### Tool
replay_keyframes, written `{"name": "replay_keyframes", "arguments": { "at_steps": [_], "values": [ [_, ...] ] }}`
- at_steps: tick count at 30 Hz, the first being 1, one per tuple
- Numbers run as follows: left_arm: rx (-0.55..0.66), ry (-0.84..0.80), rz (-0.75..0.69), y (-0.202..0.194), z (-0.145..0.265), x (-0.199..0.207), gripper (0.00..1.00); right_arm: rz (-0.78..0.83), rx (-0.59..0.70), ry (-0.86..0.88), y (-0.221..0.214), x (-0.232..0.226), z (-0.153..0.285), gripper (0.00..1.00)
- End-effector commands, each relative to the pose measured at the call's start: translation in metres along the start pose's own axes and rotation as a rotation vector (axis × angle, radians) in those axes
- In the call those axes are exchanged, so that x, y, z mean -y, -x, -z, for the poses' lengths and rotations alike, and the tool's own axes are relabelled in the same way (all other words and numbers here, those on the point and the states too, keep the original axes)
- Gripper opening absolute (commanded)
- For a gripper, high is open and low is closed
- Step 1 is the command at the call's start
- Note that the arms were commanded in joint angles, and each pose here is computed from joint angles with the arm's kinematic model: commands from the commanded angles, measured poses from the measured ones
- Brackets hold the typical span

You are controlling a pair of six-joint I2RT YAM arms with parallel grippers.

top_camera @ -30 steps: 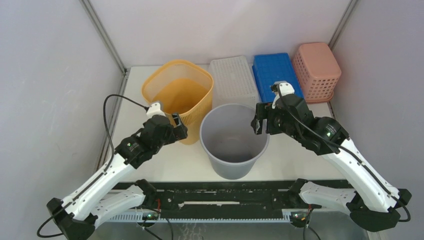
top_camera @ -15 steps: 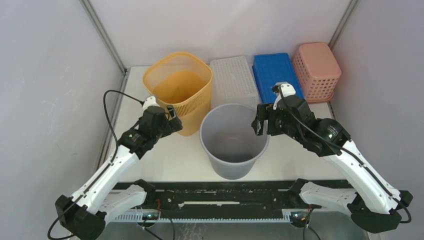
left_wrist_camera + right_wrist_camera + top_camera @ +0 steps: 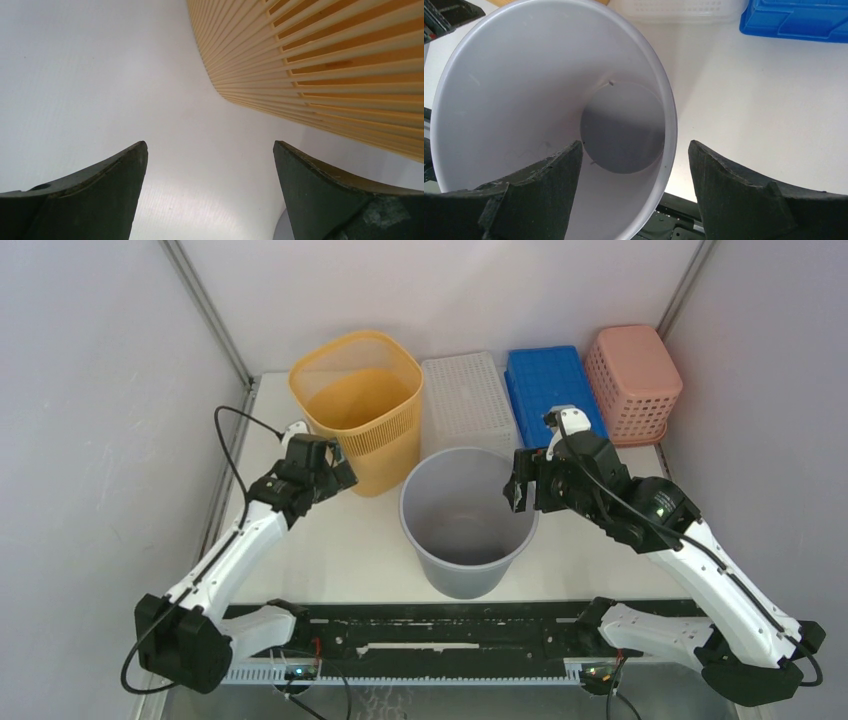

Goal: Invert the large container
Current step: Move the container to the center of the board.

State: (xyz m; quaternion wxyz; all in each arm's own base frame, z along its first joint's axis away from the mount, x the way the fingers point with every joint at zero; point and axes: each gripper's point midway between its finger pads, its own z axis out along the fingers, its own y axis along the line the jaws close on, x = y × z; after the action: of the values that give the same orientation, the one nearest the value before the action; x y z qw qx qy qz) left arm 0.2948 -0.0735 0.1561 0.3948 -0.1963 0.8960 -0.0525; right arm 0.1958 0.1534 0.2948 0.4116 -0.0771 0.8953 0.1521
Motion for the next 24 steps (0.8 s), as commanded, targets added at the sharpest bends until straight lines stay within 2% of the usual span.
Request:
{"name": "replay_keyframes", "arguments": {
  "at_steps": [1,9,16,24],
  "values": [
    [0.095,-0.048,0.045,0.048,-0.002,0.022,1.0,-0.018,0.009,0.0,0.0,0.002,0.004,0.86],
    [0.102,0.018,0.123,0.074,-0.029,0.015,1.0,-0.01,-0.014,-0.011,-0.006,0.006,0.004,0.86],
    [0.151,0.031,0.259,0.102,-0.055,0.016,1.0,0.002,-0.051,-0.024,-0.01,0.007,0.003,0.86],
    [0.136,0.017,0.281,0.132,-0.097,0.04,0.99,-0.023,0.022,-0.043,0.0,0.018,0.016,0.86]
  ]
}}
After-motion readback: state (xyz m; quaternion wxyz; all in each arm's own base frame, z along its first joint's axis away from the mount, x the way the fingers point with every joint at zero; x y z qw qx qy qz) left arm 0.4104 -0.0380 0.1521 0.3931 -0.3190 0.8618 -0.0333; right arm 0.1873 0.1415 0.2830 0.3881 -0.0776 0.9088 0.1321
